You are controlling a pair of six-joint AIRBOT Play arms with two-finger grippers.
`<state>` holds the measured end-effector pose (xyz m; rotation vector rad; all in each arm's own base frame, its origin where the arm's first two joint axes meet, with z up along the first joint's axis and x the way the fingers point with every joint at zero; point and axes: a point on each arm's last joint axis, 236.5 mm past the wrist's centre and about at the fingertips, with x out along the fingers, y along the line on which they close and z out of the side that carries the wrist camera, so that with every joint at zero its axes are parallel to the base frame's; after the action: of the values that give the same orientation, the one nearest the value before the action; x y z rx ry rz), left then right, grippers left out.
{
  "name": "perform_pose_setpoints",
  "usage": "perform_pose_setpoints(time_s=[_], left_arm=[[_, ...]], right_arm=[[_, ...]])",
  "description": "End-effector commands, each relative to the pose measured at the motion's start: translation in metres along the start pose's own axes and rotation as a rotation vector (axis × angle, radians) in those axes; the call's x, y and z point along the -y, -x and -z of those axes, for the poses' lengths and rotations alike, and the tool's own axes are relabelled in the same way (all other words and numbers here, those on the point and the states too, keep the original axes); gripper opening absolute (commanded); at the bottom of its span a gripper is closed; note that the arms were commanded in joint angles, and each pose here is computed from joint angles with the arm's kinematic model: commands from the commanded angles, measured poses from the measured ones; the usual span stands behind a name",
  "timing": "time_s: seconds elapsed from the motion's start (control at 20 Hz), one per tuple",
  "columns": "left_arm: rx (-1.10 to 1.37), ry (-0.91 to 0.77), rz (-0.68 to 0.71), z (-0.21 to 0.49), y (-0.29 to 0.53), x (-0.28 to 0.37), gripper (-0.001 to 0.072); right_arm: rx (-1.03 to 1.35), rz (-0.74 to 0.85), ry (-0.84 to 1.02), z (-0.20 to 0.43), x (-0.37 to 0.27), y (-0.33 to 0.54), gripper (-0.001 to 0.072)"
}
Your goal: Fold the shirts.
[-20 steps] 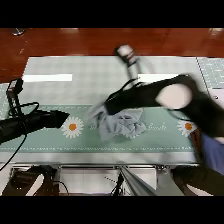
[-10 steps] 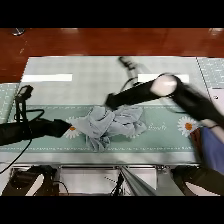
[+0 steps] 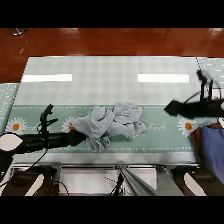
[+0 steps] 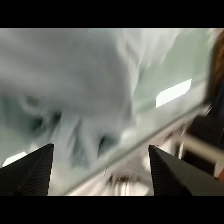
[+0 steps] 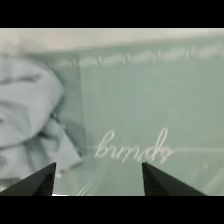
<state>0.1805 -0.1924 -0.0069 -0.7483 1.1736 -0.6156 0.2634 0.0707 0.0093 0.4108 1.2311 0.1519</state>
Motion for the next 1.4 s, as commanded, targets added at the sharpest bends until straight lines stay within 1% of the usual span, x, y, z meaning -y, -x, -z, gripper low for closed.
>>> perform_pose_setpoints(time_s=[0.0,0.15,0.25,0.3,0.35,0.45,0.65,0.8,0.9,1.05,1.15,1.35], left_arm=[[0.159,0.072,0.031,-0.033,-0.012,-0.014,0.0701],[0.102,0.139,-0.003,-0.026,-0.024,-0.031,0.0701],[0.077,0.161,-0.005,-0.024,-0.031,-0.038,0.0696],[0.081,0.159,0.015,-0.027,-0.033,-0.035,0.0625],[0.098,0.156,0.031,-0.032,-0.034,-0.033,0.0449],[0.16,0.151,0.033,-0.047,-0.033,-0.034,0.0013],[0.205,0.08,0.06,-0.072,-0.025,-0.013,0.002],[0.237,0.038,0.085,-0.09,-0.018,0.005,0.002],[0.253,0.018,0.096,-0.099,-0.014,0.014,0.002],[0.253,0.008,0.106,-0.101,-0.012,0.019,0.0021],[0.23,0.004,0.122,-0.096,-0.013,0.023,0.002],[0.21,0.001,0.134,-0.091,-0.014,0.026,0.0021]], right_arm=[[-0.065,-0.143,-0.145,0.052,-0.005,-0.034,0.0619],[-0.075,-0.192,-0.168,0.066,-0.011,-0.049,0.0619],[-0.066,-0.196,-0.125,0.067,-0.02,-0.054,0.0619],[-0.063,-0.203,-0.111,0.068,-0.027,-0.056,0.0619],[-0.055,-0.207,-0.096,0.069,-0.034,-0.058,0.0619],[-0.032,-0.221,-0.077,0.068,-0.047,-0.061,0.0619],[-0.031,-0.249,-0.074,0.071,-0.062,-0.062,0.0619],[0.008,-0.263,-0.098,0.06,-0.067,-0.064,0.0619],[-0.027,-0.276,-0.118,0.061,-0.07,-0.075,0.0619],[-0.1,-0.296,-0.126,0.062,-0.076,-0.1,0.0619],[-0.14,-0.292,-0.125,0.054,-0.081,-0.114,0.0618],[-0.186,-0.345,-0.124,0.032,-0.103,-0.131,0.0618]])
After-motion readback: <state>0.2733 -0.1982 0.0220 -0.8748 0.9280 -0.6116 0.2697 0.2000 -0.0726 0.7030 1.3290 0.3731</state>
